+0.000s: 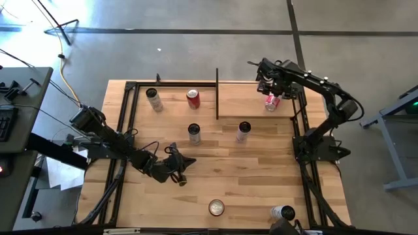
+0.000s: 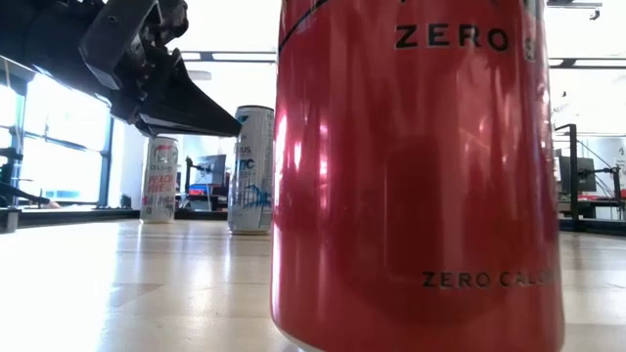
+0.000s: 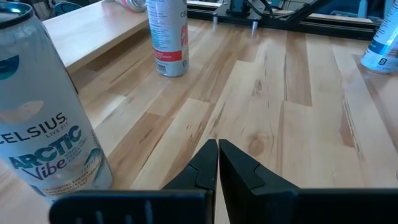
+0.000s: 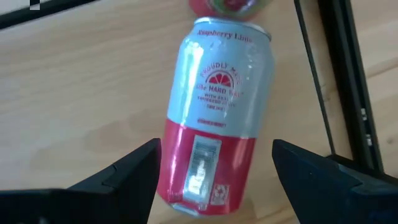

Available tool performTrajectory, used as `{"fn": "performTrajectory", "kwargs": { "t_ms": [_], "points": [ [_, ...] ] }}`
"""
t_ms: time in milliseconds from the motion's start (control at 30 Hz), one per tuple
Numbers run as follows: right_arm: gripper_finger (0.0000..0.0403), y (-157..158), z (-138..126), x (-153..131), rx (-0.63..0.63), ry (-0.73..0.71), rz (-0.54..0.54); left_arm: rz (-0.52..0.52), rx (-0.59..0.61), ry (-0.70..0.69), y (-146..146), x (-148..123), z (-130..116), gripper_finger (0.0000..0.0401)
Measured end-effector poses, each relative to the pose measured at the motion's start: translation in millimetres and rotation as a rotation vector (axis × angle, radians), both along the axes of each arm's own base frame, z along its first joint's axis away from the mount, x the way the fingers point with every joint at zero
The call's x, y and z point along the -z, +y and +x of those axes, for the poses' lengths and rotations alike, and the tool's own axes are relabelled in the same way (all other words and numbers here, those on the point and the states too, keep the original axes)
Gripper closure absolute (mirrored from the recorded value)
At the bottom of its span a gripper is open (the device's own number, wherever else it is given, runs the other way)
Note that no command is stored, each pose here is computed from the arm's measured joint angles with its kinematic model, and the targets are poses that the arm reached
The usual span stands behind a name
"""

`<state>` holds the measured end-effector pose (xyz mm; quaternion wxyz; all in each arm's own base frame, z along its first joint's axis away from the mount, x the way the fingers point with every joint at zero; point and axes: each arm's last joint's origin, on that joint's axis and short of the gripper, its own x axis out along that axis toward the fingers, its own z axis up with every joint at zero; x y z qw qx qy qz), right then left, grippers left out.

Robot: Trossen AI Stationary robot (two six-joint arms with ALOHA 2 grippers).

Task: Place canned beverage on shelf
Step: Put the pink soda can on the shelf aligned with the other pink soda can

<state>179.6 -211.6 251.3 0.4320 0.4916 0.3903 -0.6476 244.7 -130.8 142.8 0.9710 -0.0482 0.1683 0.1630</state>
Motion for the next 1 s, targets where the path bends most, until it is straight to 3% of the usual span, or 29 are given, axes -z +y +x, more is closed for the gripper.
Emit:
{"fn": "performTrajectory", "kwargs": {
  "t_ms": [333, 633, 1000],
  "points": [
    [0.0111, -5, 11, 23, -0.008, 0.032, 0.093, 0.000, 0.003, 0.000, -1, 0, 0, 0.0394],
    [0.0111, 5, 21, 26, -0.204, 0.052, 0.170, 0.001, 0.003, 0.001, -1, 0, -1, 0.0394],
    [0.0111, 3, 24, 34, -0.266, 0.128, 0.169, -0.016, 0.004, 0.000, -1, 0, -1, 0.0394]
  ]
}}
